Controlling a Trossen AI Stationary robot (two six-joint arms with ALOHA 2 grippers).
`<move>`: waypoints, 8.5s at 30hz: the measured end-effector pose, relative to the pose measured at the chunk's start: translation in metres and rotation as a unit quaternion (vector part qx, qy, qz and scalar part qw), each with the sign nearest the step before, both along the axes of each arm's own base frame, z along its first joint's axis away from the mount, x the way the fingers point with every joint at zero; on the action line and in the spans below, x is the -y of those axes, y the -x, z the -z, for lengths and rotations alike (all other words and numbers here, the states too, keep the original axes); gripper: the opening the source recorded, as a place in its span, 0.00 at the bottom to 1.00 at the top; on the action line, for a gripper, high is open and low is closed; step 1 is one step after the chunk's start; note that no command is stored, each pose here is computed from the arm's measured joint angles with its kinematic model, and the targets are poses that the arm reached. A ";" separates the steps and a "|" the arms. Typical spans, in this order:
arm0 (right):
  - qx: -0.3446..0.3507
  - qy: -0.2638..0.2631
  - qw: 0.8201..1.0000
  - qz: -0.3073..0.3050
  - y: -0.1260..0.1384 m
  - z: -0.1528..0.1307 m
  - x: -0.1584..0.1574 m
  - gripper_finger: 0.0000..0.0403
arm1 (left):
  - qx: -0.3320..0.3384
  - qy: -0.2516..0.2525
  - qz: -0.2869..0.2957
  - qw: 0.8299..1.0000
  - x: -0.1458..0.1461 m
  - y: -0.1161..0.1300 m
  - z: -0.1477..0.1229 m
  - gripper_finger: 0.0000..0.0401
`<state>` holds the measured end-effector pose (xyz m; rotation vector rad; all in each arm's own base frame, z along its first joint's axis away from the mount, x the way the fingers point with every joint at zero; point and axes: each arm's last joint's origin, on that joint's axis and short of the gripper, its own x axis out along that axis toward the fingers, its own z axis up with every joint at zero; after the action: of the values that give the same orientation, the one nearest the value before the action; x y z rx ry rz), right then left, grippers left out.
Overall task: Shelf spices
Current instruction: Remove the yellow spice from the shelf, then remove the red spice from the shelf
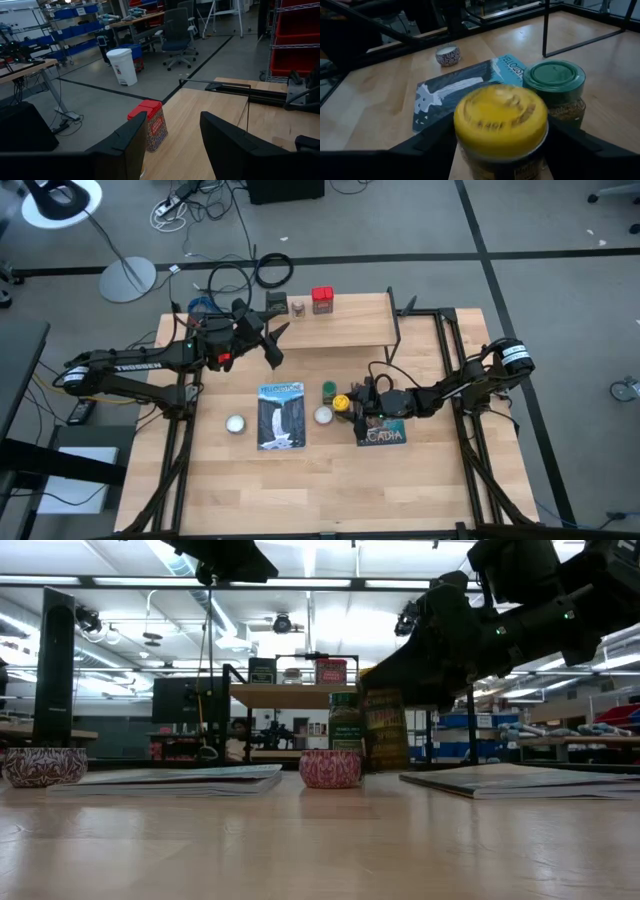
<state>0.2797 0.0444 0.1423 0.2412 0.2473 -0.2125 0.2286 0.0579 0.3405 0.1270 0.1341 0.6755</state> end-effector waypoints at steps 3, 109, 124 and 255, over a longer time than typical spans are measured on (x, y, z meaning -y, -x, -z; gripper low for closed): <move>0.003 -0.004 1.000 0.001 0.000 -0.001 0.000 0.68 | 0.000 0.000 0.000 1.000 0.000 0.000 0.000 0.47; -0.012 0.155 0.988 0.021 -0.001 -0.121 0.294 0.79 | 0.052 0.009 -0.001 0.999 0.000 0.000 -0.007 0.47; 0.013 0.135 0.991 0.000 -0.022 -0.089 0.312 0.78 | 0.046 0.010 -0.001 0.999 0.000 0.000 -0.006 0.47; -0.005 0.077 0.975 -0.208 -0.117 -0.034 -0.045 0.47 | 0.022 0.016 0.023 0.999 0.001 -0.001 -0.002 0.47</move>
<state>0.3966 0.0897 0.1765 0.0315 0.2842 0.1829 0.2297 0.0568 0.3422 0.0845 0.0990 0.6301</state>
